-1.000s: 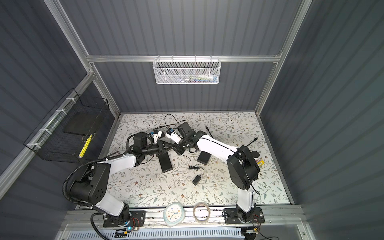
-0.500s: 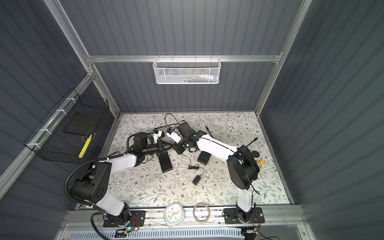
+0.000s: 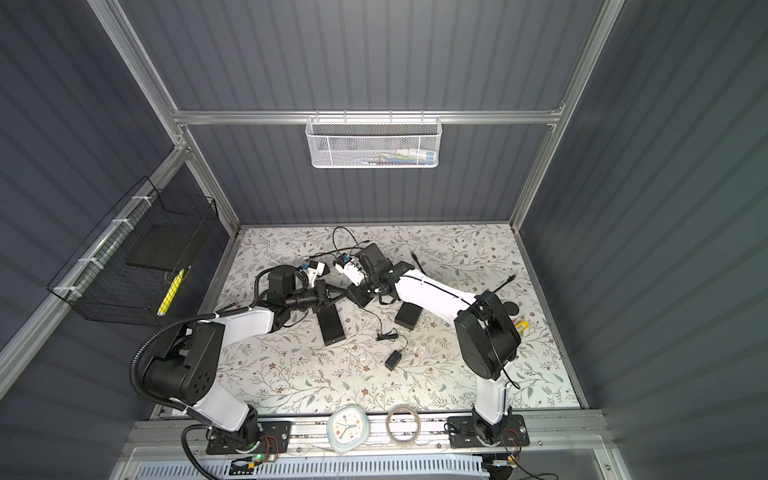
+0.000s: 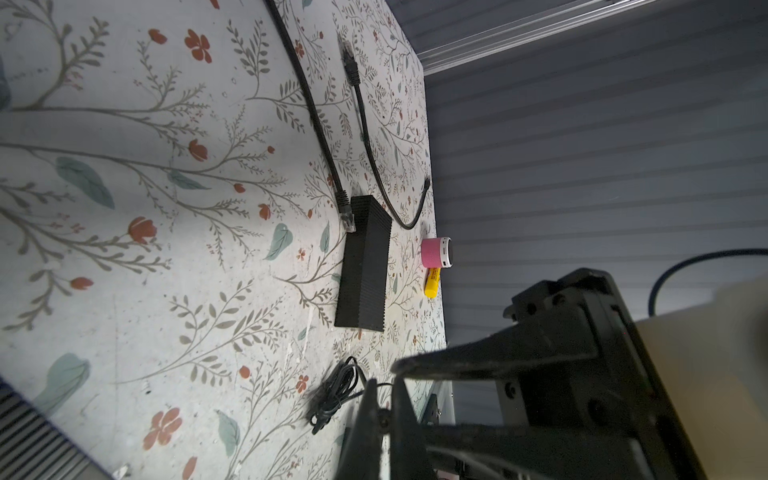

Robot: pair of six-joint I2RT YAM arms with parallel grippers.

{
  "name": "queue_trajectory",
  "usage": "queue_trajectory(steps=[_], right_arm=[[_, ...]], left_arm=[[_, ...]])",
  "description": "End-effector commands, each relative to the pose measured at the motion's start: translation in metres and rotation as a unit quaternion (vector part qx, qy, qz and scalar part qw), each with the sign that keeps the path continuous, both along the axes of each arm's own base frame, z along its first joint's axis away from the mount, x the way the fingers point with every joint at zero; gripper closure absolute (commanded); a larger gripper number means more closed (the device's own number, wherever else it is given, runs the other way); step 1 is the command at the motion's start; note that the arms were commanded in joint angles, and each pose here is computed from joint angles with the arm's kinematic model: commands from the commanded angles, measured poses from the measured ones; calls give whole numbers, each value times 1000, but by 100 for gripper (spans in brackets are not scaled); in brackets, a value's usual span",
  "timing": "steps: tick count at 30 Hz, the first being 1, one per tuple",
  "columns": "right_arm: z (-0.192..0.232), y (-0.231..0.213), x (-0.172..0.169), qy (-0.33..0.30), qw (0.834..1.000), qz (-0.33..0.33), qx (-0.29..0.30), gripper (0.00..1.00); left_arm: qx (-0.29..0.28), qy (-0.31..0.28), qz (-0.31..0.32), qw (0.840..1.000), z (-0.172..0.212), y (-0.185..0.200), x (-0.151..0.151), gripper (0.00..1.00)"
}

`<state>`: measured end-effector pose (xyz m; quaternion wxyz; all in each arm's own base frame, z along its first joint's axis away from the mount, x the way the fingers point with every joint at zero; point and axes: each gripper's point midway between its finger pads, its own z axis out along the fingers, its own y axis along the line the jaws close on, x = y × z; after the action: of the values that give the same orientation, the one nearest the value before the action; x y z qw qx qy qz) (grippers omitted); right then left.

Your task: Insert the plug into the switch port

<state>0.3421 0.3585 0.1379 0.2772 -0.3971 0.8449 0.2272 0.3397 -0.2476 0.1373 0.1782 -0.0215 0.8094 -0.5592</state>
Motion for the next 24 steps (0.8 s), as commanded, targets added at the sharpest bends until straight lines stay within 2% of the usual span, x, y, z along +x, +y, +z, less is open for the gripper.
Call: queue_trajectory(steps=[1, 4, 10, 15, 24], right_arm=[[23, -18, 5, -12, 999, -16, 36, 70], [23, -20, -7, 4, 999, 8, 49, 64], [8, -15, -19, 36, 997, 46, 44, 60], [6, -7, -17, 42, 996, 59, 50, 61], [-4, 2, -17, 64, 994, 68, 48, 69]], left_arm=[[4, -8, -22, 1000, 4, -5, -3, 100], [4, -8, -23, 1000, 5, -5, -3, 100], [6, -12, -25, 1000, 11, -6, -2, 100], [6, -15, -26, 1000, 16, -6, -1, 100], [2, -16, -34, 999, 20, -8, -2, 100]])
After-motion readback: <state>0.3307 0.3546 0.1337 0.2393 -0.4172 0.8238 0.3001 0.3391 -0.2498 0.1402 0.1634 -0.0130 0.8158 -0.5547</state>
